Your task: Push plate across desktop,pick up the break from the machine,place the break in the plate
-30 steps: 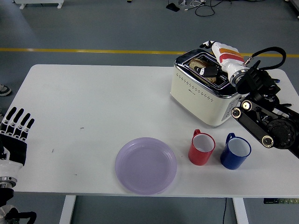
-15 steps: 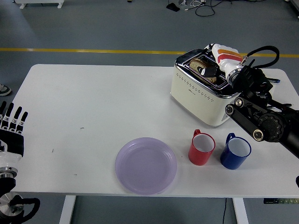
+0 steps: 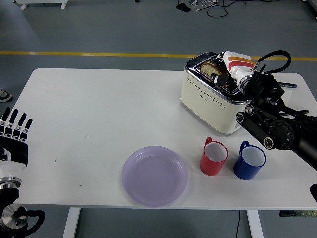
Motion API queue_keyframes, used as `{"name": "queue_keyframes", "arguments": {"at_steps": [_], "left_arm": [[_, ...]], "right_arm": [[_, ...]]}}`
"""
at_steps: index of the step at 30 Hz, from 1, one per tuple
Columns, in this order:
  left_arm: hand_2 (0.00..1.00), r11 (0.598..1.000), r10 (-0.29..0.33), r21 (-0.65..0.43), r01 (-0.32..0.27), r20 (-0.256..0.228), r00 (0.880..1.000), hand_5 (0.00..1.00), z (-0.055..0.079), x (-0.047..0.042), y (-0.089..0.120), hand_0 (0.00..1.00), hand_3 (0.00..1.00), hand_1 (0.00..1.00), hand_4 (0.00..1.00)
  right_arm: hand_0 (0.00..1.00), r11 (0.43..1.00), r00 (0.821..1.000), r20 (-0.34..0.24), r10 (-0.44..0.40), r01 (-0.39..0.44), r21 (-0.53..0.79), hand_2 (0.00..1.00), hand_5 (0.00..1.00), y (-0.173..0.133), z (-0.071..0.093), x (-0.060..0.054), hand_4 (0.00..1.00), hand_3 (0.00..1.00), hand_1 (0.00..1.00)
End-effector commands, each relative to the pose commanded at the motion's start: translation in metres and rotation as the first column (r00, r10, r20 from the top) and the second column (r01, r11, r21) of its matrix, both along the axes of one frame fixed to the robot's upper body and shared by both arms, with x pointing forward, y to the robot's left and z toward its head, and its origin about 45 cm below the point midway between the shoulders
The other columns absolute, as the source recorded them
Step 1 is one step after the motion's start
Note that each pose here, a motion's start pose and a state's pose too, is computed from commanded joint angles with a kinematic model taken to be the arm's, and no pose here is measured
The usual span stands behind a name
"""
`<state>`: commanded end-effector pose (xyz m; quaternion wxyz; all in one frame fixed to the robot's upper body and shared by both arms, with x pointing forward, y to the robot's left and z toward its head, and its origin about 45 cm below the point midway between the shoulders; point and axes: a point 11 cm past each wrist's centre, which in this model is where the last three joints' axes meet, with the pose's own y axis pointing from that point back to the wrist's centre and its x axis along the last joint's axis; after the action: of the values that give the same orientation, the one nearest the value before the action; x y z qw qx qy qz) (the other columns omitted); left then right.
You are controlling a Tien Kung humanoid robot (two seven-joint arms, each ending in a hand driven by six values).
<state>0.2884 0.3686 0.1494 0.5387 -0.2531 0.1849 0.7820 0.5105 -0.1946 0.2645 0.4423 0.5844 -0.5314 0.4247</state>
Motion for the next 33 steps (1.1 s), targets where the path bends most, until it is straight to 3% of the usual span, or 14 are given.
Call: {"name": "queue_keyframes", "arguments": {"at_steps": [3, 4, 9, 10, 15, 16, 21, 22, 27, 28, 33], "left_arm": [[0.886, 1.0, -0.005, 0.002, 0.005, -0.001, 1.0, 0.998, 0.0, 0.0007, -0.002, 0.82, 0.809, 0.837, 0.52], [0.882, 1.0, -0.007, 0.002, 0.007, -0.002, 1.0, 0.998, -0.001, 0.0009, -0.003, 0.82, 0.803, 0.834, 0.519], [0.882, 1.0, -0.012, 0.002, 0.012, -0.005, 1.0, 0.998, -0.001, 0.0013, -0.004, 0.82, 0.803, 0.834, 0.519], [0.879, 1.0, -0.012, 0.003, 0.012, -0.005, 1.0, 0.998, -0.001, 0.0013, -0.004, 0.819, 0.799, 0.83, 0.518], [0.879, 1.0, -0.014, 0.009, 0.014, -0.008, 1.0, 0.998, -0.001, 0.0012, -0.004, 0.819, 0.799, 0.83, 0.518], [0.874, 1.0, -0.014, 0.009, 0.014, -0.009, 1.0, 0.998, -0.002, 0.0012, -0.003, 0.817, 0.795, 0.829, 0.517], [0.874, 1.0, -0.011, 0.011, 0.011, -0.013, 1.0, 0.998, -0.002, 0.0009, -0.002, 0.817, 0.795, 0.829, 0.517], [0.872, 1.0, -0.011, 0.011, 0.011, -0.013, 1.0, 0.998, -0.003, 0.0009, -0.002, 0.814, 0.793, 0.827, 0.516], [0.872, 1.0, -0.016, 0.013, 0.016, -0.014, 1.0, 0.998, -0.003, 0.0018, -0.003, 0.814, 0.793, 0.827, 0.516], [0.87, 1.0, -0.016, 0.014, 0.016, -0.014, 1.0, 0.998, -0.003, 0.002, -0.003, 0.813, 0.79, 0.825, 0.516], [0.87, 1.0, -0.014, 0.013, 0.014, -0.015, 1.0, 0.998, -0.003, 0.0013, -0.002, 0.813, 0.79, 0.825, 0.516]], "right_arm": [[0.466, 1.0, 1.0, 0.006, -0.002, 0.003, -0.011, 0.528, 0.225, 0.001, 0.0, 0.001, 0.673, 0.606, 0.528], [0.386, 1.0, 1.0, 0.015, -0.006, 0.006, -0.018, 0.48, 0.164, 0.002, 0.0, 0.001, 0.581, 0.527, 0.442], [0.386, 0.999, 0.999, 0.042, -0.012, 0.014, -0.051, 0.48, 0.164, 0.002, -0.001, 0.0, 0.581, 0.527, 0.442], [0.299, 0.998, 0.998, 0.055, -0.016, 0.019, -0.053, 0.414, 0.066, 0.001, 0.0, -0.001, 0.445, 0.475, 0.367], [0.299, 0.999, 0.994, 0.104, -0.019, 0.022, -0.034, 0.414, 0.066, -0.002, 0.008, -0.001, 0.445, 0.475, 0.367], [0.274, 0.999, 0.992, 0.124, -0.016, 0.02, -0.026, 0.379, 0.028, -0.003, 0.011, -0.002, 0.374, 0.444, 0.333], [0.274, 1.0, 0.983, 0.185, -0.018, 0.016, 0.01, 0.379, 0.028, -0.007, 0.026, -0.004, 0.374, 0.444, 0.333], [0.262, 1.0, 0.979, 0.201, -0.012, 0.006, 0.03, 0.347, 0.002, -0.008, 0.031, -0.004, 0.3, 0.412, 0.302], [0.262, 0.998, 0.964, 0.266, 0.001, -0.015, 0.053, 0.347, 0.002, -0.009, 0.054, -0.005, 0.3, 0.412, 0.302], [0.256, 0.998, 0.961, 0.276, 0.003, -0.019, 0.056, 0.335, 0.002, -0.01, 0.058, -0.006, 0.261, 0.395, 0.291], [0.256, 0.995, 0.934, 0.355, 0.033, -0.065, 0.08, 0.335, 0.002, -0.01, 0.082, -0.013, 0.261, 0.395, 0.291]]}}
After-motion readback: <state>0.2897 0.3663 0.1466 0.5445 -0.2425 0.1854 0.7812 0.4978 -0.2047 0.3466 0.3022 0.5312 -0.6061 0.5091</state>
